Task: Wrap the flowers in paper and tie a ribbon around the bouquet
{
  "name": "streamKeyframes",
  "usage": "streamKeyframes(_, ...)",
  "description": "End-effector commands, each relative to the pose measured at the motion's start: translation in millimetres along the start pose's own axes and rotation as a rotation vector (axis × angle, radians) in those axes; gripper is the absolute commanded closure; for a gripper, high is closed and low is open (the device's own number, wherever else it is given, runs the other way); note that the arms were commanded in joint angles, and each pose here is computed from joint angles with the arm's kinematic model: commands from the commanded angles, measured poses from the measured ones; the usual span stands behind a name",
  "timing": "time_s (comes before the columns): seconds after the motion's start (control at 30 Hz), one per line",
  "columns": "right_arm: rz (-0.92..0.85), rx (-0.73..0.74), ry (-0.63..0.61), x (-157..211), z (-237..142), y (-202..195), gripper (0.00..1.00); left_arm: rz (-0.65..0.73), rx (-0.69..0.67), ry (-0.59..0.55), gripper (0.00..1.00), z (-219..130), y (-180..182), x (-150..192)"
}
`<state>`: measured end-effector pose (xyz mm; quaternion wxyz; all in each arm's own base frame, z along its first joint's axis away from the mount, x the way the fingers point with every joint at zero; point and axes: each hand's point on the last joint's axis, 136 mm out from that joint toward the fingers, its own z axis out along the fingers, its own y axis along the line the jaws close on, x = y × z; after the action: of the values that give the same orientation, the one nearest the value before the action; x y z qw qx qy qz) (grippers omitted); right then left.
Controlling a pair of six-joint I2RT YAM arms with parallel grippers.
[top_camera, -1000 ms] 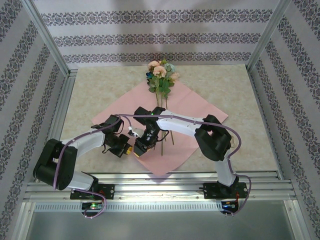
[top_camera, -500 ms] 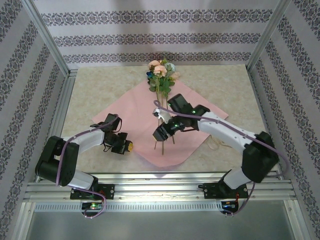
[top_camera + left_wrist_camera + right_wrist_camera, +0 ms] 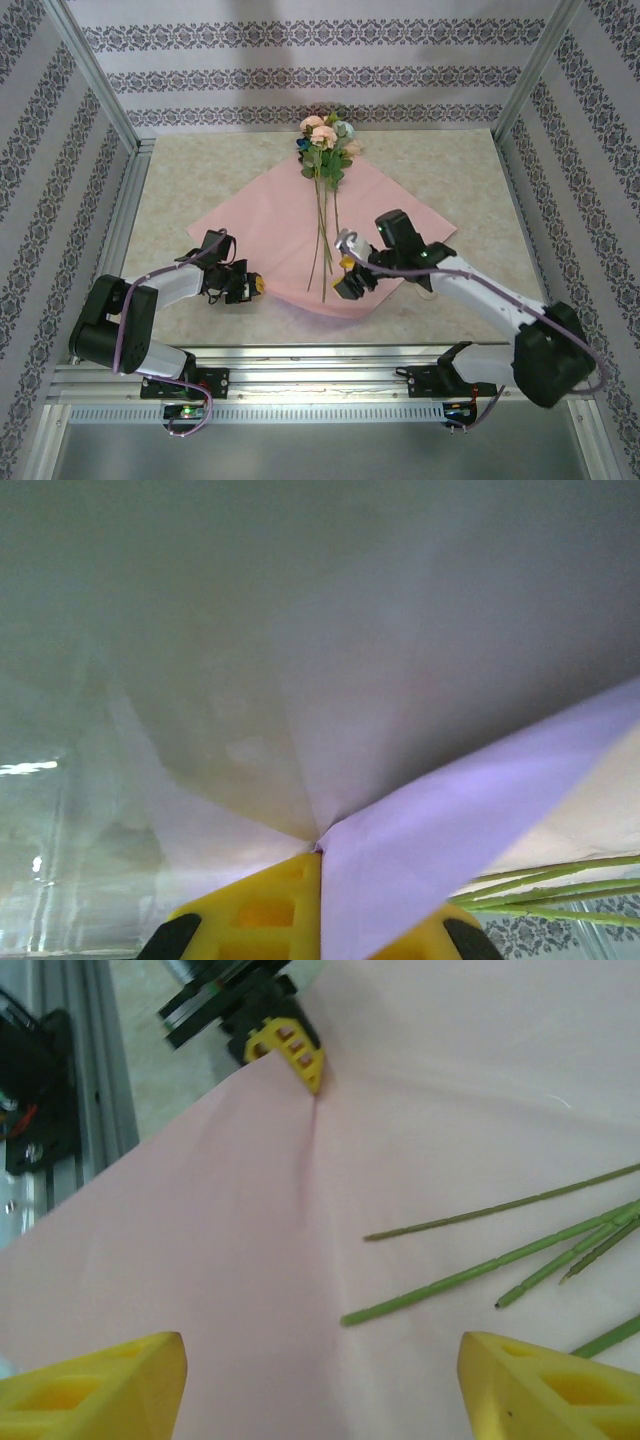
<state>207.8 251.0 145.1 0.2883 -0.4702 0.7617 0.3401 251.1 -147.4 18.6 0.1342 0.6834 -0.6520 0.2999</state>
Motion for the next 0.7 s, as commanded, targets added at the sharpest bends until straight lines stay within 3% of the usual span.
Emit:
streamKeyframes(0.0, -0.155, -0.003, -0.041, 2.8, -10.3, 12.1, 0.25, -0.244, -0.018, -0.022, 1.00, 8.2, 12.2, -14.5)
streamKeyframes(0.3, -0.292, 0.018, 0.070, 34.5, 8.1, 38.1, 0.24, -0.245, -0.018, -0.024, 1.00, 9.1, 17.6, -17.8)
streamKeyframes(0.67, -0.221, 0.063, 0.199, 30.9, 38.7, 15.4, 0.32, -0.230, -0.002, -0.022, 1.00, 7.0, 15.1, -16.4)
